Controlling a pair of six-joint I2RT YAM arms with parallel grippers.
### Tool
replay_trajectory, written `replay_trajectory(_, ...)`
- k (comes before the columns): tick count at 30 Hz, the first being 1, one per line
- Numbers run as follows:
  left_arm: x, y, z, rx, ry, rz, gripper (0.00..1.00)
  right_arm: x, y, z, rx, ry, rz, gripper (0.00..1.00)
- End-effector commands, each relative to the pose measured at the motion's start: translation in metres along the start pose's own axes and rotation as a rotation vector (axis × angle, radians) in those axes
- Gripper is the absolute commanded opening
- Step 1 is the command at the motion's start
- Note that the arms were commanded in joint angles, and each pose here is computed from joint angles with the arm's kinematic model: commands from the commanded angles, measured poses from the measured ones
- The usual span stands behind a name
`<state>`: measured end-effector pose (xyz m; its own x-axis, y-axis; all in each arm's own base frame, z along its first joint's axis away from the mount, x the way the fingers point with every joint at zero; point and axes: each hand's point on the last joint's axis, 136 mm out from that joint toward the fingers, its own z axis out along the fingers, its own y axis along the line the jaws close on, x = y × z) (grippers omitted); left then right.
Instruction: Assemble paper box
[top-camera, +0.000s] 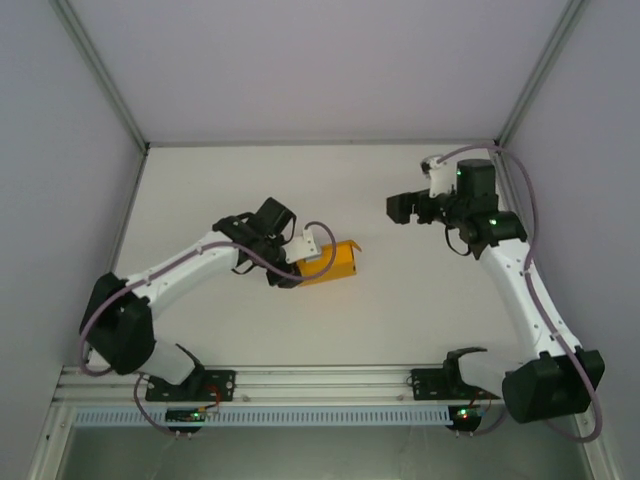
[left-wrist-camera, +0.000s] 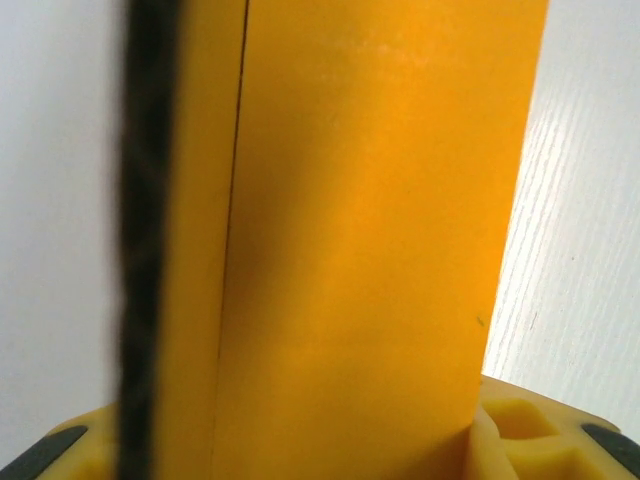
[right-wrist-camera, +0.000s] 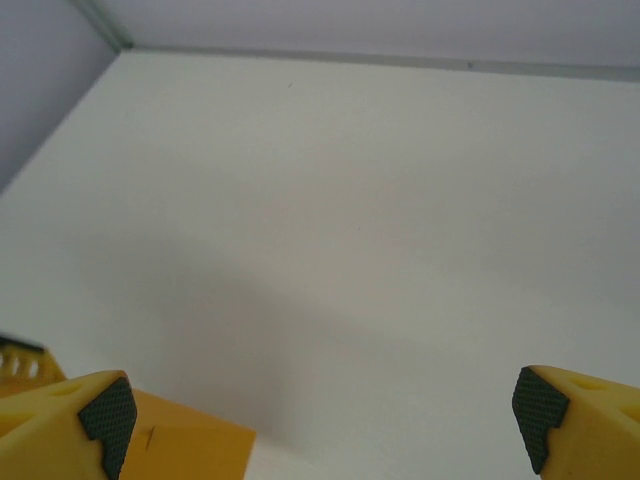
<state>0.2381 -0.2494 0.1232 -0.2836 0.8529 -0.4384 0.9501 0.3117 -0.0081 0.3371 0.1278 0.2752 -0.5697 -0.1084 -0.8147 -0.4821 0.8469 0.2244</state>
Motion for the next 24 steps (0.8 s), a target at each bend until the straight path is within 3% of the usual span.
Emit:
replay_trajectory(1, -0.004, 0.002, -0.006, 0.056, 0.034, -0.053, 0.39, 0.016, 0.018, 0.010, -0.064, 0.087, -0.179, 0.99)
replay_trajectory(4, -0.005, 0.012, 0.006, 0.058, 0.076, -0.068, 0.40, 0.040, 0.028, 0.026, -0.083, 0.190, -0.224, 0.99)
replay_trajectory(10, -0.004, 0.020, 0.026, 0.095, 0.154, -0.074, 0.38, 0.077, 0.041, 0.062, -0.095, 0.355, -0.286, 0.85)
replay_trajectory(16, -0.002, 0.021, 0.036, 0.121, 0.179, -0.074, 0.38, 0.083, 0.044, 0.086, -0.106, 0.445, -0.305, 0.72)
replay_trajectory(24, -0.003, 0.025, 0.038, 0.115, 0.176, -0.065, 0.38, 0.098, 0.052, 0.104, -0.162, 0.515, -0.308, 0.40)
